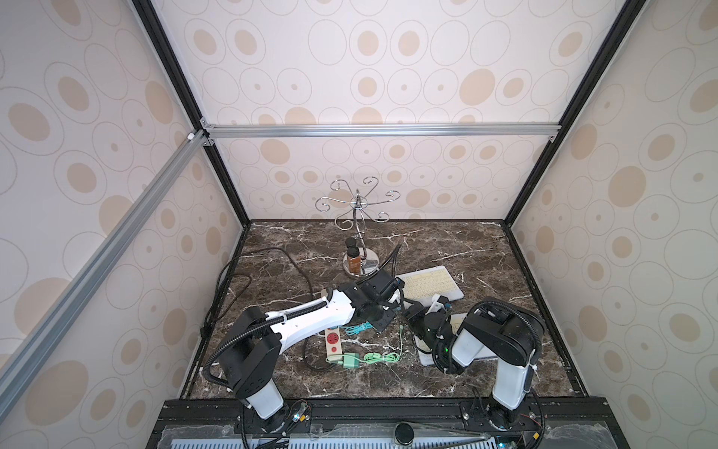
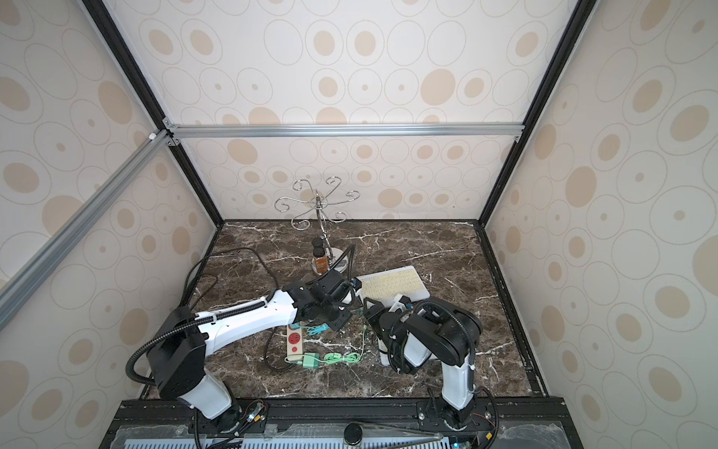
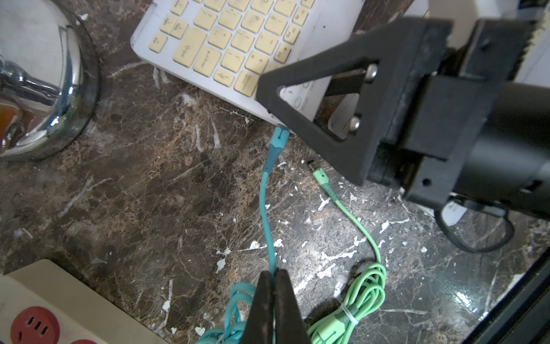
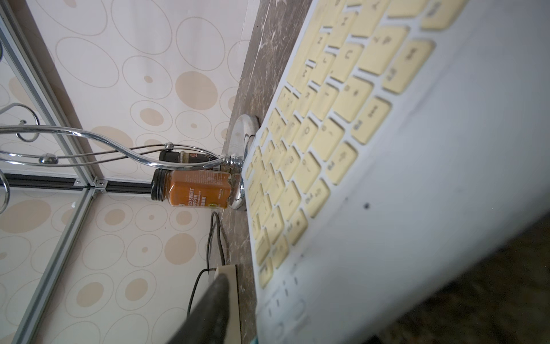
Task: Unplug the wireless keyboard
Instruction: Pick up the keyboard from the center of the board.
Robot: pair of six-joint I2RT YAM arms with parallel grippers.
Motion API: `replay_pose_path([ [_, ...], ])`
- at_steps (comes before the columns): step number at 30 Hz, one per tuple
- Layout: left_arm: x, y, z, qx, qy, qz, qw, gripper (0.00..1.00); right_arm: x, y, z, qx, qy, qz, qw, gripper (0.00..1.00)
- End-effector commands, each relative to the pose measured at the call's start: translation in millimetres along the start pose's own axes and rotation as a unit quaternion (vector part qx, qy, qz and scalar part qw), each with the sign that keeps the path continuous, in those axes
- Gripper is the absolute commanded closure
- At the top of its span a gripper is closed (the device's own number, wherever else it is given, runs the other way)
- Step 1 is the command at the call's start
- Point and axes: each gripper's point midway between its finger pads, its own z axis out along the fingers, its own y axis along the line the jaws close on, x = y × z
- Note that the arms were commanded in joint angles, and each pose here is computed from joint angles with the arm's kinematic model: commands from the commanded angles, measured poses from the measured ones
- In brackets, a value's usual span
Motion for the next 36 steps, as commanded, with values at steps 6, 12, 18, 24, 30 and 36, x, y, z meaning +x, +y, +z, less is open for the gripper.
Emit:
replay_pose_path([
  [6,-9.3,9.8,-22.7,-0.023,-0.037,-0.007,0.999,0.64,-5.3,12.6,1.3,-0.021,-0.011,0.006,1.0,0.87],
  [12,-24.7,-2.7,-73.2,0.018,-0.16,-0.084,0.983,0.33,-7.0,13.1,-2.1,-0.021,-0.013,0.009,1.0,1.0],
  [18,-22.2,-15.0,-74.0,0.069,-0.242,-0.101,0.962,0.35,-0.9,21.1,-2.3,-0.03,0.006,-0.003,1.0,1.0],
  [24,-16.7,-3.0,-76.9,0.035,-0.287,-0.073,0.954,0.36,-3.1,28.4,-6.2,-0.034,0.007,-0.015,0.999,1.0],
  [30,-28.2,45.8,-104.1,-0.081,-0.417,-0.123,0.897,0.27,-7.0,37.1,1.8,0.005,0.003,-0.053,0.999,1.0],
  [36,-33.9,46.9,-108.5,-0.096,-0.437,-0.094,0.89,0.27,-17.4,56.3,2.2,0.034,-0.012,-0.096,0.995,1.0],
])
